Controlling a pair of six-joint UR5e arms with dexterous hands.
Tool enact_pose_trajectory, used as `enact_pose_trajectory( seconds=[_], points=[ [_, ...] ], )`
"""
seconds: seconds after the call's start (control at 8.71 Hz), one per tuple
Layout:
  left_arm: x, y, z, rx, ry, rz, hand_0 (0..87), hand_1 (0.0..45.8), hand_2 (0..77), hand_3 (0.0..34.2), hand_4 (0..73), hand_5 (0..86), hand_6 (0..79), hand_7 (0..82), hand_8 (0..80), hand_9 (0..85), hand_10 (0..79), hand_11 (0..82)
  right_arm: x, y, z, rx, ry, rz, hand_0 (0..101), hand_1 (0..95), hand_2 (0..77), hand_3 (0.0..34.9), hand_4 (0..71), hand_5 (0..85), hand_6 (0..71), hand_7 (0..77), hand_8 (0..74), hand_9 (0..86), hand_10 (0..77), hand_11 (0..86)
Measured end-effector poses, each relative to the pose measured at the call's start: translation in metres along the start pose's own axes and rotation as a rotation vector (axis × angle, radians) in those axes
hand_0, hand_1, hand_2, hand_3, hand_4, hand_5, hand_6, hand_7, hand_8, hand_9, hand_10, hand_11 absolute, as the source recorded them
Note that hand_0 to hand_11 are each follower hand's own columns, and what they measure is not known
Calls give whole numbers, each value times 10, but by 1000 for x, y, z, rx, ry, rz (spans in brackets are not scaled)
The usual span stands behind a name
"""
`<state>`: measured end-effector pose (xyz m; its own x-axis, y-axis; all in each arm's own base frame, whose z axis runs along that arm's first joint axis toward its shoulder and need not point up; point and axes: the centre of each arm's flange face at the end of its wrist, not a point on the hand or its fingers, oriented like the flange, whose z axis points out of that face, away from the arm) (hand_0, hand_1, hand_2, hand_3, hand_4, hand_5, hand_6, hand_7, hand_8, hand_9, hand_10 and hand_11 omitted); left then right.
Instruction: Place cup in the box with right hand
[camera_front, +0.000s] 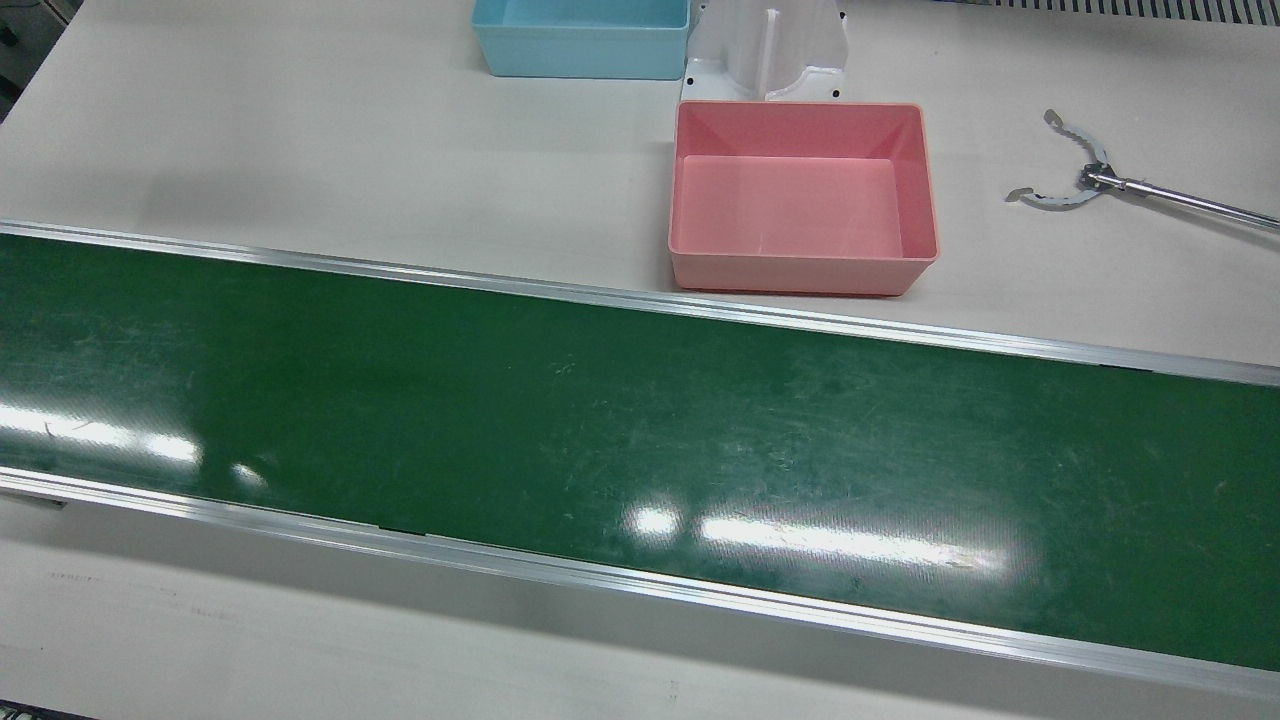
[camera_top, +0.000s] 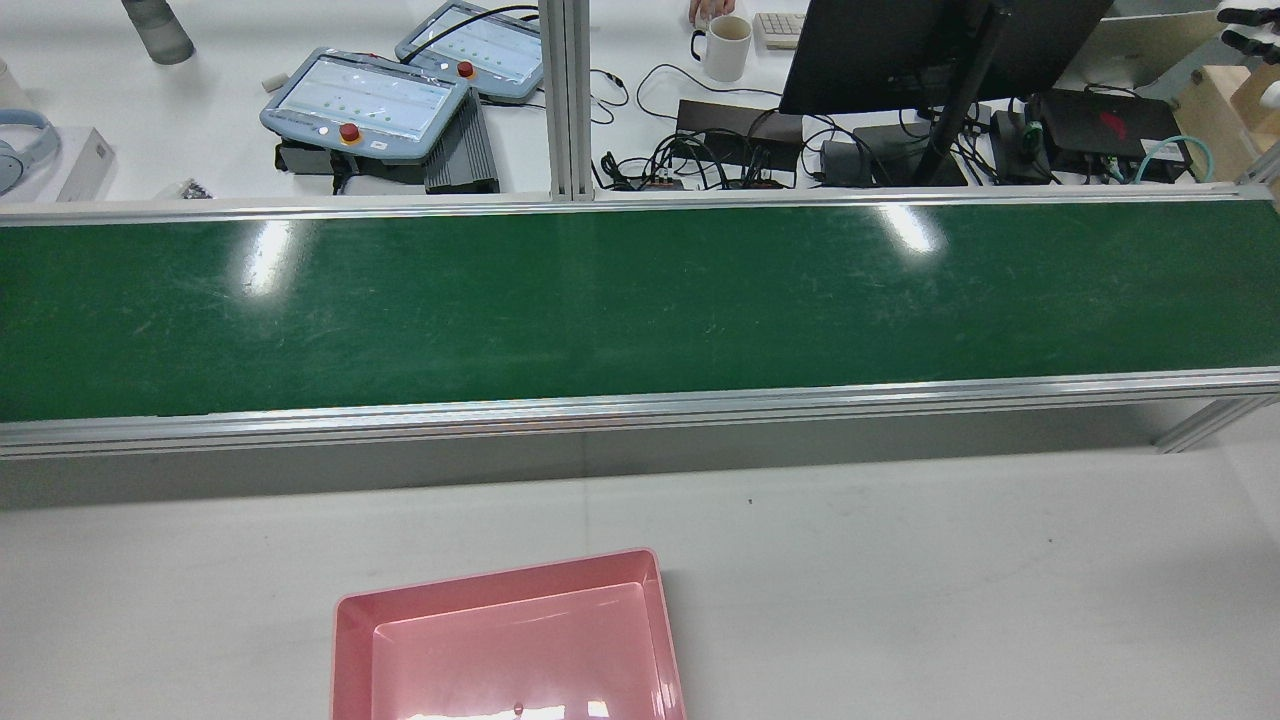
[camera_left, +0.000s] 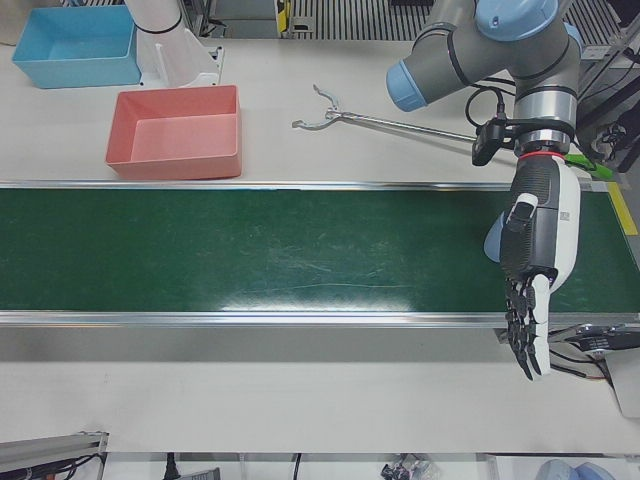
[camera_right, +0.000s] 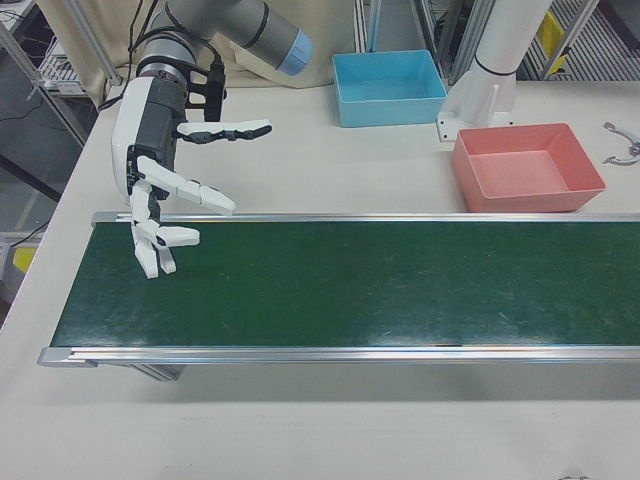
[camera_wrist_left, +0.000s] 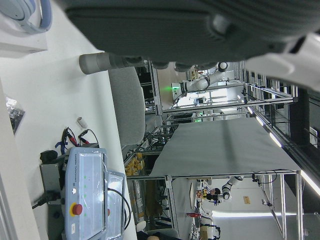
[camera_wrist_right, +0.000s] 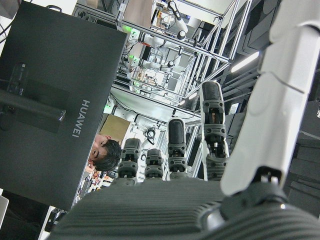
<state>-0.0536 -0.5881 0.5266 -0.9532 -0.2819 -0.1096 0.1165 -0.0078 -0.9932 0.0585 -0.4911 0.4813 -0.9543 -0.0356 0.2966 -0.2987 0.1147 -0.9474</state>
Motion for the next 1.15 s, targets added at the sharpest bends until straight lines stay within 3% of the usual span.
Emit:
enact_pose_trajectory(
  seconds=[1.15],
  points=[
    [0,0,0,0,0,1,0,5,5,0,0,0,0,0,0,0,0,0,0,0,0,0,0,0,557,120,5,0,371,55,120,475,49,153,114,175]
  ],
)
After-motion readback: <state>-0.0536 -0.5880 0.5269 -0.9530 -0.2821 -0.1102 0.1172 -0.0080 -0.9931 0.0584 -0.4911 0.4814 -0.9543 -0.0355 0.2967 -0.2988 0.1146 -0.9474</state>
